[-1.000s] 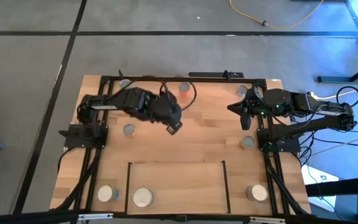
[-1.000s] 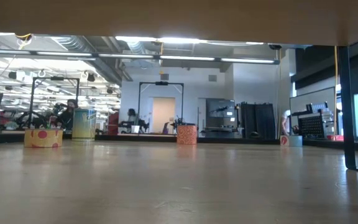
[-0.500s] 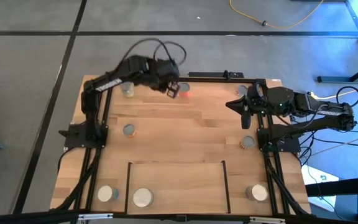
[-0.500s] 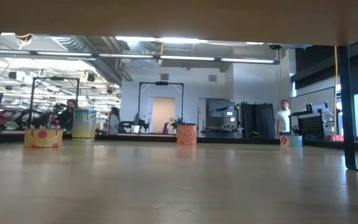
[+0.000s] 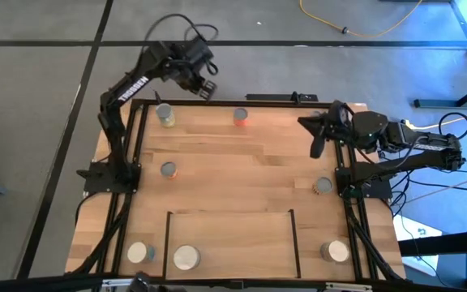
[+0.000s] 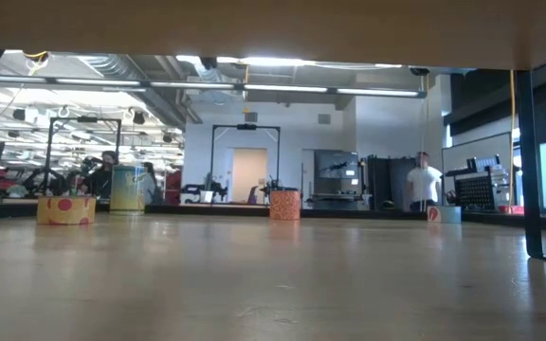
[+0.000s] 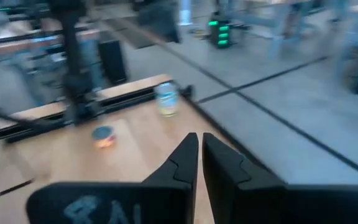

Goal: Pick and place cans onto a shelf
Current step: Put the canned carrots on the shelf

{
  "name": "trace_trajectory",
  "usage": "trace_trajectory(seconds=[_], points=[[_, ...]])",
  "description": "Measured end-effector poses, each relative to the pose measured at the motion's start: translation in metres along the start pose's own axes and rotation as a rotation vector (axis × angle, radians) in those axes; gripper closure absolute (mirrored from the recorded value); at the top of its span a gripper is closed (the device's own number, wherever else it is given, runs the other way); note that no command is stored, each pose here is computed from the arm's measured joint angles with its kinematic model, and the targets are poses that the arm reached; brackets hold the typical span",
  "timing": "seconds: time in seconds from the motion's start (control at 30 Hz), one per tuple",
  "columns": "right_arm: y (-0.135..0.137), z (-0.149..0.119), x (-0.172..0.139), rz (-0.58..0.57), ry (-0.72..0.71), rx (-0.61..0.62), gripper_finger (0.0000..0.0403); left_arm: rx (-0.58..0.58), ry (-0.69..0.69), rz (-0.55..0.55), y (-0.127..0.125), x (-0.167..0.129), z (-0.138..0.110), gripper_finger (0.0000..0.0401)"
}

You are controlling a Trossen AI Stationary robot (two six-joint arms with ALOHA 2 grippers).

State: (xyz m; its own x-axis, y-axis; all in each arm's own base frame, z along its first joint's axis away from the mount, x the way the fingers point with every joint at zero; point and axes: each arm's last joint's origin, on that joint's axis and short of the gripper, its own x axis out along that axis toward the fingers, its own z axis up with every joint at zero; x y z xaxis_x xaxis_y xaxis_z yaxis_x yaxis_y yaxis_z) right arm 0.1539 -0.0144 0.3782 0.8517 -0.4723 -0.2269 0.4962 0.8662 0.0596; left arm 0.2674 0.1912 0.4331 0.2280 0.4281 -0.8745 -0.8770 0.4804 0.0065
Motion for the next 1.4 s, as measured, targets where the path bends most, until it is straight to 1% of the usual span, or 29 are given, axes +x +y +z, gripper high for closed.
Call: trace_trajectory(seconds=[0.07, 0.13, 0.23, 0.3, 0.37, 0.47, 0.53, 0.67, 0.73, 0.87, 1.07, 1.4], points=[[-0.002, 0.000, 0.000, -0.073, -0.016, 0.038, 0.0375, -0.039, -0.014, 0.008, 0.017, -0.005, 0.003, 0.0338], [-0.004, 0.001, 0.000, -0.115, -0.030, 0.073, 0.0375, -0.083, -0.032, 0.022, 0.031, -0.010, 0.005, 0.0338], [-0.004, 0.001, -0.001, -0.147, -0.041, 0.114, 0.0375, -0.141, -0.054, 0.041, 0.052, -0.017, 0.007, 0.0336], [-0.006, 0.002, 0.000, -0.172, -0.053, 0.177, 0.0375, -0.171, -0.065, 0.054, 0.063, -0.021, 0.007, 0.0338], [-0.008, 0.002, 0.000, -0.183, -0.058, 0.213, 0.0375, -0.203, -0.073, 0.070, 0.074, -0.023, 0.008, 0.0338], [-0.010, 0.002, 0.002, -0.187, -0.053, 0.207, 0.0375, -0.246, -0.084, 0.089, 0.088, -0.026, 0.009, 0.0337], [-0.012, 0.002, 0.004, -0.187, -0.046, 0.179, 0.0375, -0.265, -0.083, 0.091, 0.094, -0.026, 0.010, 0.0336], [-0.018, 0.005, 0.005, -0.221, -0.070, 0.183, 0.0375, -0.297, -0.058, 0.038, 0.103, -0.022, 0.012, 0.0338], [-0.020, 0.006, 0.006, -0.234, -0.072, 0.173, 0.0375, -0.308, -0.051, 0.034, 0.107, -0.020, 0.013, 0.0337], [-0.024, 0.007, 0.008, -0.208, -0.061, 0.140, 0.0375, -0.332, -0.013, 0.053, 0.115, -0.010, 0.013, 0.0337], [-0.029, 0.009, 0.009, -0.233, -0.075, 0.126, 0.0375, -0.358, 0.095, 0.080, 0.128, 0.017, 0.008, 0.0336], [-0.032, 0.009, 0.010, -0.235, -0.073, 0.132, 0.0375, -0.372, 0.288, 0.080, 0.133, 0.061, -0.008, 0.0337]])
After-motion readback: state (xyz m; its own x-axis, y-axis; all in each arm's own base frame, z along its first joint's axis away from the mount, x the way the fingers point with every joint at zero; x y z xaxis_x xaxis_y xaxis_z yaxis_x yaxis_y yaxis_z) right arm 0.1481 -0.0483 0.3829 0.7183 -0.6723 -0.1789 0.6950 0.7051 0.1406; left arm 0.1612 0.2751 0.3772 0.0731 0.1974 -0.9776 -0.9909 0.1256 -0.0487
